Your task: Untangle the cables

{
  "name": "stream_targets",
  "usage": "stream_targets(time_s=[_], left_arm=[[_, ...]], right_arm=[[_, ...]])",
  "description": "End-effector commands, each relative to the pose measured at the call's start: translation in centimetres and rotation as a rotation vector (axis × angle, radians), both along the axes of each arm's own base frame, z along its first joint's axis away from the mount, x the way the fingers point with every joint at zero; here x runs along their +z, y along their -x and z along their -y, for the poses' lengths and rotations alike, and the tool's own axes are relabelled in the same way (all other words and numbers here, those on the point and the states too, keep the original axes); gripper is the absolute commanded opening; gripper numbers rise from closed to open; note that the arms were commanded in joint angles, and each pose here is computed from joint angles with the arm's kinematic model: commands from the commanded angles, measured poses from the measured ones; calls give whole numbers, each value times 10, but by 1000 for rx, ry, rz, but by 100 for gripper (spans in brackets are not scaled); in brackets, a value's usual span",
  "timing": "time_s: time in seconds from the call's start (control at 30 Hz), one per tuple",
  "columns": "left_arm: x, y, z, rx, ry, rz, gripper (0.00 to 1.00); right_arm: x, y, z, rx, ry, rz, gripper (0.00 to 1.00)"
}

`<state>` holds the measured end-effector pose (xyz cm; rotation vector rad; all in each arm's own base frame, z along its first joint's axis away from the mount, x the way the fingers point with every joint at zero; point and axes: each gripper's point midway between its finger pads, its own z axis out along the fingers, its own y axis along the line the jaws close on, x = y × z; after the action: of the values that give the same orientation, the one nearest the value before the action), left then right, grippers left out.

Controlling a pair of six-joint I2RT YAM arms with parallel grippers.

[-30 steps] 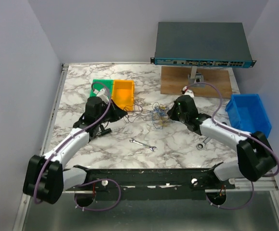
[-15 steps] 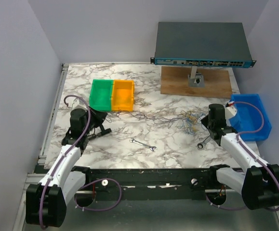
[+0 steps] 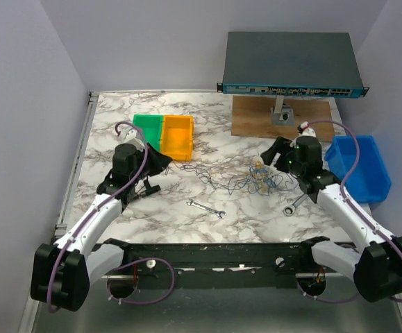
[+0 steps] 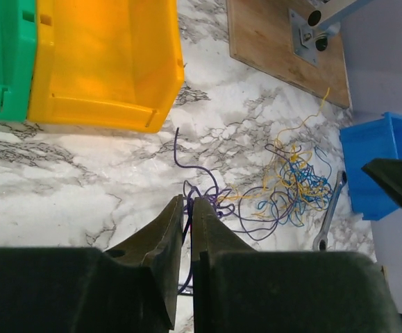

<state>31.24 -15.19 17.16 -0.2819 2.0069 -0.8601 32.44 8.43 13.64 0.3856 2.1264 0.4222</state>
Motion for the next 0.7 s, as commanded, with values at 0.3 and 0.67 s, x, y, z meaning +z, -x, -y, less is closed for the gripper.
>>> stream_targets(time_s=[0.3, 0.67], left_arm=[[-4, 0, 2, -7, -174, -42, 66], [-45, 0, 63, -234, -431, -168, 65]], right_arm=[[-16, 1, -135, 503, 199, -57, 75], [-62, -17, -127, 465, 387, -137, 72]])
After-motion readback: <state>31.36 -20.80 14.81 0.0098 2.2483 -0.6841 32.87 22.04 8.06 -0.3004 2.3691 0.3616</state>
